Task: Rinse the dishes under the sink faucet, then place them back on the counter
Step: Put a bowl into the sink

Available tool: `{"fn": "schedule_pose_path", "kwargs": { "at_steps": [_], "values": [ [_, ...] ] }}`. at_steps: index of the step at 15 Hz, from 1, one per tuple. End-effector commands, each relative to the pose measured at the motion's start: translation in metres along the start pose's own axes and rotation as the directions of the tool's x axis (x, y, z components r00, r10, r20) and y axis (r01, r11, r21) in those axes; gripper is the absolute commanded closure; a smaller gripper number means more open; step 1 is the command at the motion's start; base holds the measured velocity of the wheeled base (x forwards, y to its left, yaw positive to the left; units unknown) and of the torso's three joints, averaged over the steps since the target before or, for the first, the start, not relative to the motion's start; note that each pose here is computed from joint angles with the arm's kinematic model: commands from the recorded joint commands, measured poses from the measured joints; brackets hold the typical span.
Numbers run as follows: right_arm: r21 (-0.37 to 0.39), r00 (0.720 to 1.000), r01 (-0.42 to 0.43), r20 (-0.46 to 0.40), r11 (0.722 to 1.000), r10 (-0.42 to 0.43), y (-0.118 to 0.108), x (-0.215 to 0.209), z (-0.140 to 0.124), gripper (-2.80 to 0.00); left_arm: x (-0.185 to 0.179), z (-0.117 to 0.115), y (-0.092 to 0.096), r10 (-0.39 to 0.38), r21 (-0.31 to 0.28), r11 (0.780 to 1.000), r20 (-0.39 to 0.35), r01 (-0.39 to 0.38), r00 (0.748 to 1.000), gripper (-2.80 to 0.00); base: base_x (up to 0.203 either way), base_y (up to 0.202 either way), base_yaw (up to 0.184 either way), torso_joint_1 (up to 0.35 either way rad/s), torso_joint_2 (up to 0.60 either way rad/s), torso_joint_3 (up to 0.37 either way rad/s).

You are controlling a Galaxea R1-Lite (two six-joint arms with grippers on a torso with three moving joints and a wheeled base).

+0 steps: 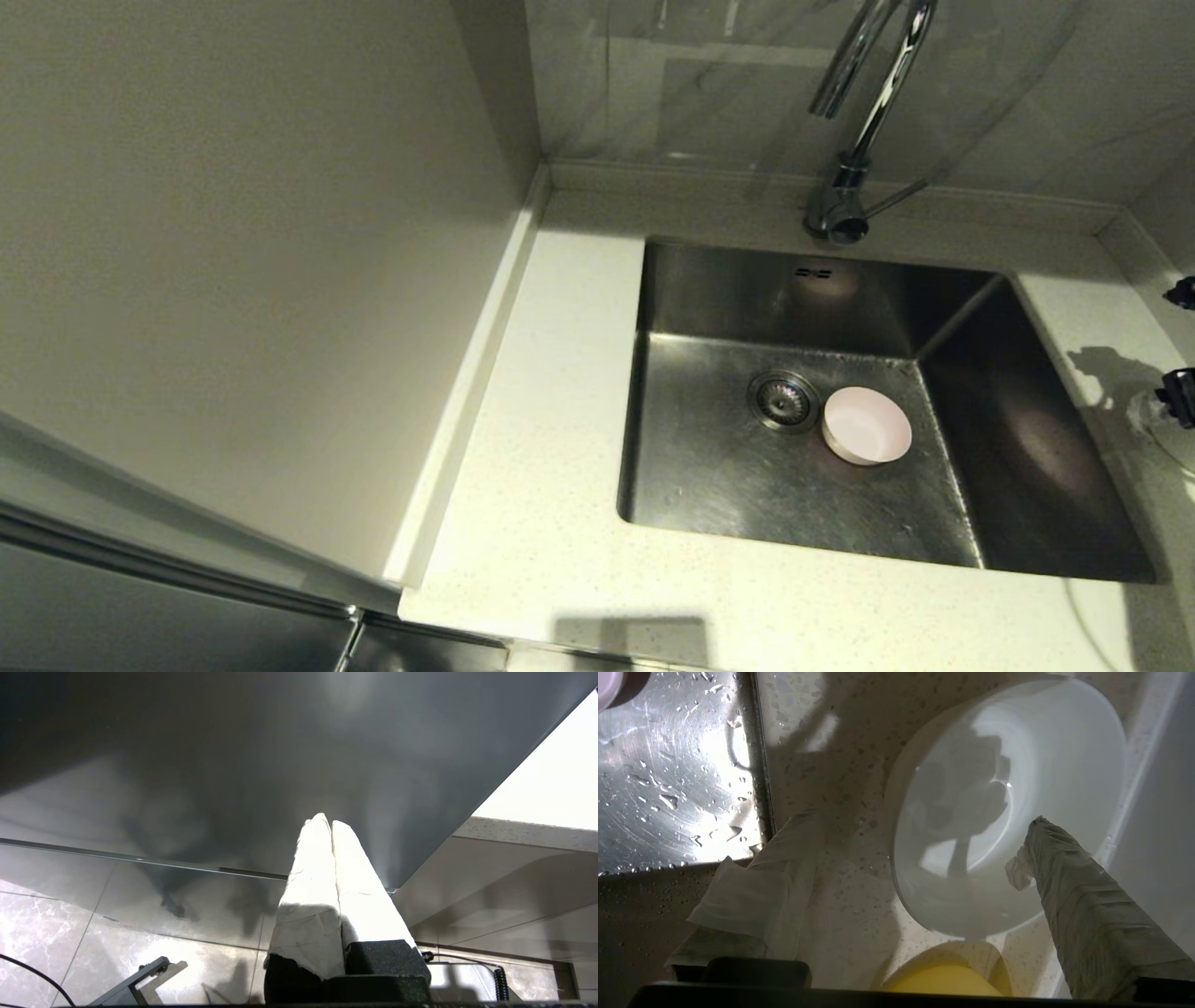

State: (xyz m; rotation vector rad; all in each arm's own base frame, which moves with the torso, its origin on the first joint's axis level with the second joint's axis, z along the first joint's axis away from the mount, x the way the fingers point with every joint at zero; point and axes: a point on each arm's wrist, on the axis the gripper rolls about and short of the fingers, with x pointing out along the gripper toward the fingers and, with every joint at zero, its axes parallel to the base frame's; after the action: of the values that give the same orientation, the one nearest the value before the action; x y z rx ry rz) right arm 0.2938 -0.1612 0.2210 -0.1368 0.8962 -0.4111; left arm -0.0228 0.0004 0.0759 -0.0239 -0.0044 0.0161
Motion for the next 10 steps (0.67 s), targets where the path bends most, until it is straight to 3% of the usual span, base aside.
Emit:
{"fn": "schedule_pose_path", "kwargs": {
  "at_steps": [1, 10],
  "values": [
    [-0.006, 1.000, -0.009, -0.026, 1.000, 0.009, 0.0015, 0.0100, -0.0015, -2.80, -0.0001, 0.0000, 0.0000, 0.001, -0.001, 1.000, 0.002, -0.001, 1.000, 0.00, 0.000, 0.000, 0.000, 0.000, 0.00, 0.000],
    [-0.007, 0.999, -0.009, -0.038, 1.000, 0.009, 0.0002, 0.0115, -0.0051, -2.80, -0.0001, 0.0000, 0.0000, 0.001, -0.001, 1.000, 0.002, -0.001, 1.000, 0.00, 0.000, 0.000, 0.000, 0.000, 0.00, 0.000]
  ]
}}
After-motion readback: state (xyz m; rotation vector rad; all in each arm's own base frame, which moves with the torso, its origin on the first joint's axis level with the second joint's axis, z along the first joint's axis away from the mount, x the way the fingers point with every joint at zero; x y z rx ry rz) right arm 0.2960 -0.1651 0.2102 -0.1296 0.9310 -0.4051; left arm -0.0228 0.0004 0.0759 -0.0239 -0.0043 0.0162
